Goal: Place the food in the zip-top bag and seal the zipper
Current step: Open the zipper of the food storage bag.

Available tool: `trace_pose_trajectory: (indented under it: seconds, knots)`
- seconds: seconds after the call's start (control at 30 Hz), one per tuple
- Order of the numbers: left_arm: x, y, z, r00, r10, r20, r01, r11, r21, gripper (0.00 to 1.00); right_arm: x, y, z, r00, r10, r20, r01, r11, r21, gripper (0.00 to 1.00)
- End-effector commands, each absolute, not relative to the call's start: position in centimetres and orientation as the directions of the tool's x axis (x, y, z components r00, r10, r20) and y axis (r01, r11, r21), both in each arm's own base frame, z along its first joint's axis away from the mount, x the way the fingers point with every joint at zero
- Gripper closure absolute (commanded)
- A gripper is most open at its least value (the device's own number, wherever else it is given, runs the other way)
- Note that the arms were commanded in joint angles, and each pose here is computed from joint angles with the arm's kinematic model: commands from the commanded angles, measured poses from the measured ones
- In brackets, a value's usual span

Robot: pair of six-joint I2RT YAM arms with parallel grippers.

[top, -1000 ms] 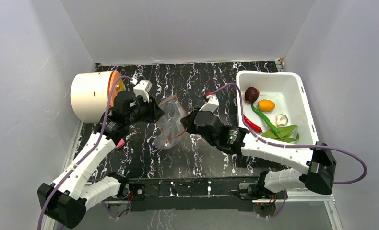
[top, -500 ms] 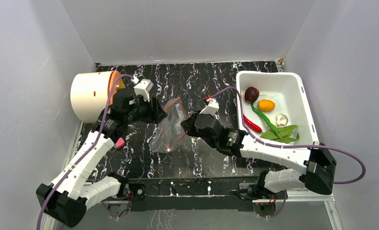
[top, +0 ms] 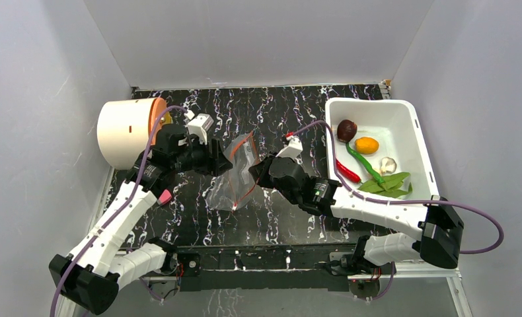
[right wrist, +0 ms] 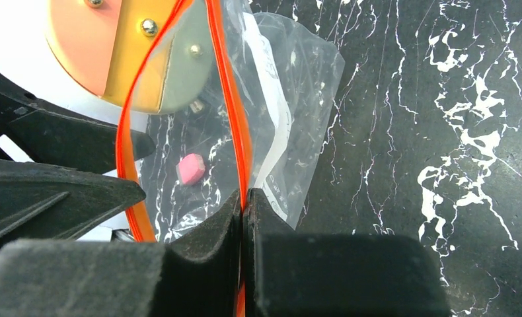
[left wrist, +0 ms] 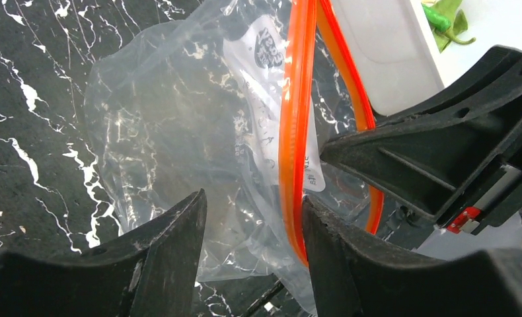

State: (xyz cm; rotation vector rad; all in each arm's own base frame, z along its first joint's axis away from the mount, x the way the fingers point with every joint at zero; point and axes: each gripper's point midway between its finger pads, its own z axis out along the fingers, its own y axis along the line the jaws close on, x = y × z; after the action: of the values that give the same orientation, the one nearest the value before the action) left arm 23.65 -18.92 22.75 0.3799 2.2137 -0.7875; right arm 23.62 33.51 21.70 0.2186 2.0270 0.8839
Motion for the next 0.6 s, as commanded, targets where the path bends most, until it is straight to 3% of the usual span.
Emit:
trace_pose_trajectory:
  seconds: [0.0,0.07,0.17,0.27,0.57]
  knots:
    - [23.0,-19.2,21.8,-0.7,0.044,-0.712,0.493,0.751,-0.439,0.51,24.4,33.2,24.2,-0.545,0.538,-0.643,-0.171,0.679,0.714,1.0]
    - [23.2,-18.9,21.3,-0.7,0.047,-0.713,0.485,0.763,-0.426,0.55,24.5,33.1,23.9,-0.549,0.542,-0.636,-0.161,0.679,0.716,1.0]
    - [23.1,-19.1,21.0,-0.713,0.053,-0.7,0.483,0.76,-0.435,0.43,24.4,33.3,23.7,-0.555,0.544,-0.629,-0.16,0.672,0.723,1.0]
    - [22.6,-20.5,21.7,-0.711,0.04,-0.702,0.524,0.695,-0.492,0.39,24.6,33.4,23.9,-0.552,0.548,-0.629,-0.162,0.669,0.725,1.0]
    - [23.8,-20.0,20.1,-0.69,0.036,-0.723,0.513,0.73,-0.452,0.5,24.5,33.5,23.7,-0.563,0.543,-0.623,-0.168,0.663,0.73,1.0]
